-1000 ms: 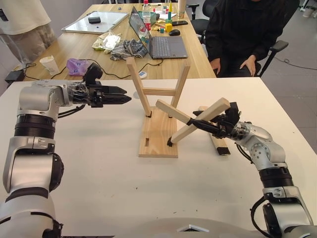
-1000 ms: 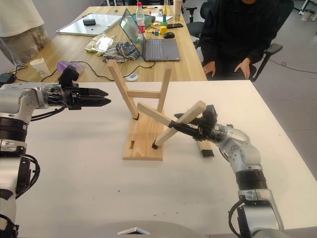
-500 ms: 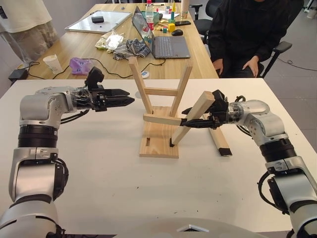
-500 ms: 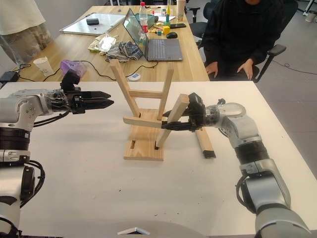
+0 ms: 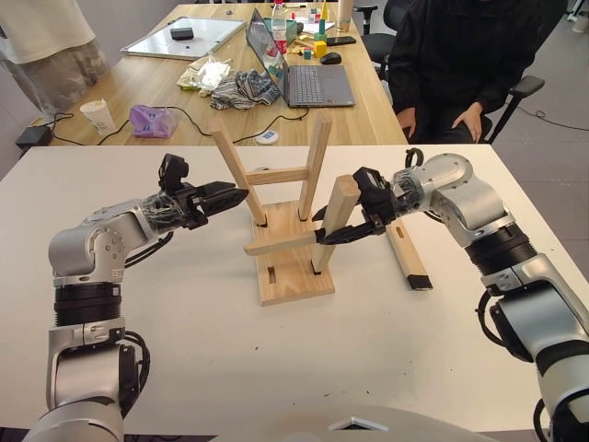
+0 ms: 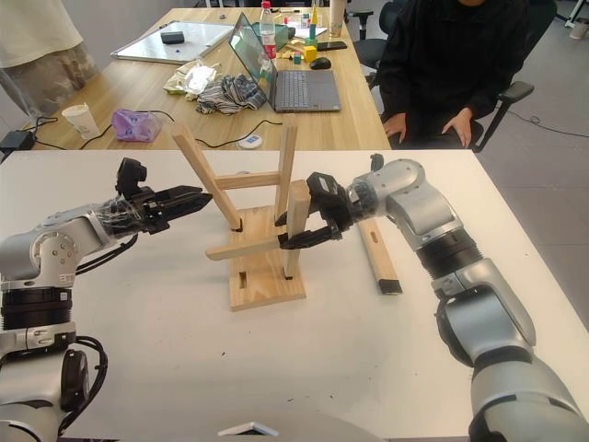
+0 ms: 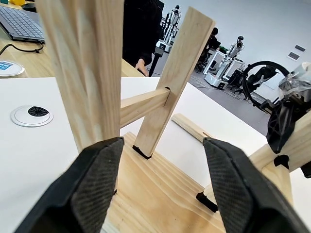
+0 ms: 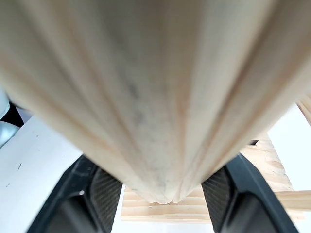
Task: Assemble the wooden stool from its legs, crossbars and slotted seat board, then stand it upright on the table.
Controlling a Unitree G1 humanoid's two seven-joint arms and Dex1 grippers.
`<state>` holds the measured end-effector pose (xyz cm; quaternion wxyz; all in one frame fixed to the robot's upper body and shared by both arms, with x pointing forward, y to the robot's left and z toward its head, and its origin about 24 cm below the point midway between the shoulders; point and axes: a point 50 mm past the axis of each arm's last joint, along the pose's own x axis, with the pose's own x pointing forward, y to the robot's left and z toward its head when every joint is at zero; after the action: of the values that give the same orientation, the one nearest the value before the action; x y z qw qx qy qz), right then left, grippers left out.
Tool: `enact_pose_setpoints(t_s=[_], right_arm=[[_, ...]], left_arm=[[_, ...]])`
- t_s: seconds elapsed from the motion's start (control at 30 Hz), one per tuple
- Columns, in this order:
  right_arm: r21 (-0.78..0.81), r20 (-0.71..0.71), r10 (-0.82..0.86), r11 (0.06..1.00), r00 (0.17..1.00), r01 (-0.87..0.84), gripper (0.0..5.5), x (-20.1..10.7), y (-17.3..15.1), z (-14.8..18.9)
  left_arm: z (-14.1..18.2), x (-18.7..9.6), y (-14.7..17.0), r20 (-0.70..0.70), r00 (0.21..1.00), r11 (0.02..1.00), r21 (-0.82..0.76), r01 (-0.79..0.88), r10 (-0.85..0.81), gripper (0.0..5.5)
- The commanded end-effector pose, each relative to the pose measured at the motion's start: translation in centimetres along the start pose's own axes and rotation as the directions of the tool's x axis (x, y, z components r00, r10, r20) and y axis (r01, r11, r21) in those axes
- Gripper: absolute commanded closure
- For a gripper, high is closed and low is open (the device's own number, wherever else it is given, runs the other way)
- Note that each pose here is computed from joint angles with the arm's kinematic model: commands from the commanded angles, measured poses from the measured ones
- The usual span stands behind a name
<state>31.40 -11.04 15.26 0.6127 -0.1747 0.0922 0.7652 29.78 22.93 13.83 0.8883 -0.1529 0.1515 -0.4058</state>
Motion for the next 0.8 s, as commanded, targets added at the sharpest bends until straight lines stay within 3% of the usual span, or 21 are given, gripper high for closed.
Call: enact_pose_setpoints(t_s=[0.03, 0.2, 0.57, 0.67, 0.8], right_arm=[[0.388, -0.364, 0.175, 0.921, 0.915, -0.022, 3.44, 2.0, 6.5, -12.6], [0.561, -0.428, 0.279, 0.828, 0.860, 0.010, 3.44, 2.1, 7.9, -16.1], [0.665, -0.540, 0.465, 0.747, 0.701, 0.017, 3.44, 1.3, 11.4, -20.3], [0.658, -0.546, 0.443, 0.752, 0.711, 0.037, 3.44, 1.0, 12.0, -20.8], [0.588, -0.491, 0.237, 0.800, 0.838, 0.118, 3.44, 0.9, 9.2, -18.8]], left_arm=[[-0.5, -0.5, -0.1, 0.054, 0.997, 0.999, -0.012, -0.050, 0.051, 2.52], [-1.0, -0.5, -0.3, 0.104, 0.991, 0.997, -0.034, -0.076, 0.079, 2.52], [-1.7, -0.1, -0.6, 0.168, 0.980, 0.992, -0.074, -0.099, 0.111, 2.52], [-1.4, -0.3, -0.2, 0.182, 0.976, 0.991, -0.070, -0.113, 0.124, 2.52], [-1.3, -0.6, 0.1, 0.197, 0.969, 0.988, -0.071, -0.136, 0.147, 2.52]])
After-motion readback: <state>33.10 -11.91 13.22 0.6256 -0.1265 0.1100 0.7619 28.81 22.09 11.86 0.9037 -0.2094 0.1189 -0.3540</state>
